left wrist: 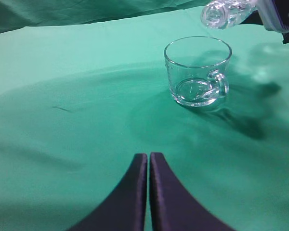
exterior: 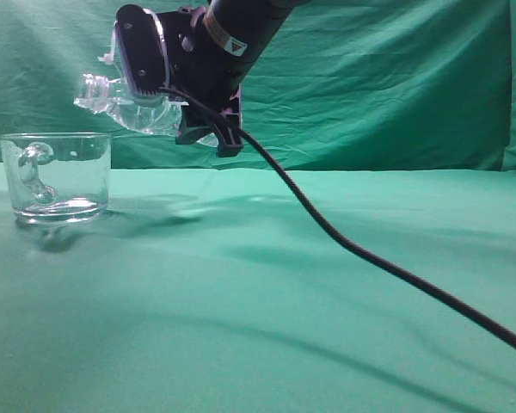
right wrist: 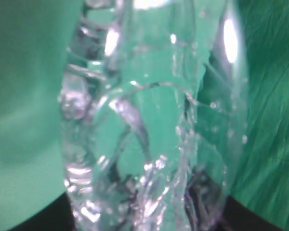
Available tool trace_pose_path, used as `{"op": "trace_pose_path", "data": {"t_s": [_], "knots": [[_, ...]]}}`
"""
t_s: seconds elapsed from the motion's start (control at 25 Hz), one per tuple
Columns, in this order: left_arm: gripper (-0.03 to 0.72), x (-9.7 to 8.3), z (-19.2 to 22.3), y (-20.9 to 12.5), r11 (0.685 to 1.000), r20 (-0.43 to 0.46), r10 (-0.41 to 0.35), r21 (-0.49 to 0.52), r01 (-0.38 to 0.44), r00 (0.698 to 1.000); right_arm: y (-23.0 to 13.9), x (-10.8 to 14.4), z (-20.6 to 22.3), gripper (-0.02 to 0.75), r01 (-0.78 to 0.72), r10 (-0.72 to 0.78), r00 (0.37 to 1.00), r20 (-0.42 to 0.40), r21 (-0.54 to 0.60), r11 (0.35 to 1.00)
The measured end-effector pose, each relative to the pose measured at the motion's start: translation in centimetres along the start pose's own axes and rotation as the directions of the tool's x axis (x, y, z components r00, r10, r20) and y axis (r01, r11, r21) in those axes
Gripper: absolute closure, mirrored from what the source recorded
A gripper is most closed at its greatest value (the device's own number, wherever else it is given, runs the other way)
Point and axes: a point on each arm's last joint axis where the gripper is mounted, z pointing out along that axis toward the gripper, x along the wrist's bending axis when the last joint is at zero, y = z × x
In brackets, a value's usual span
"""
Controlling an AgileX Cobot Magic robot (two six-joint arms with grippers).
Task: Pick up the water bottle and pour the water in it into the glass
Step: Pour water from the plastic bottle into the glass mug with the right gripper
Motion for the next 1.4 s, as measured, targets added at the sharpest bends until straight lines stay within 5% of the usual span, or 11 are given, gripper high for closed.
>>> {"op": "trace_pose_path", "data": {"t_s": [1.4], "knots": [[0.688,0.00,0.00,0.00,1.000,0.000,0.000,0.000,0.000,1.000,-0.06,-0.09,-0.01,0.407,0.075,-0.075,0.997,0.010,0.016,0.997]]}}
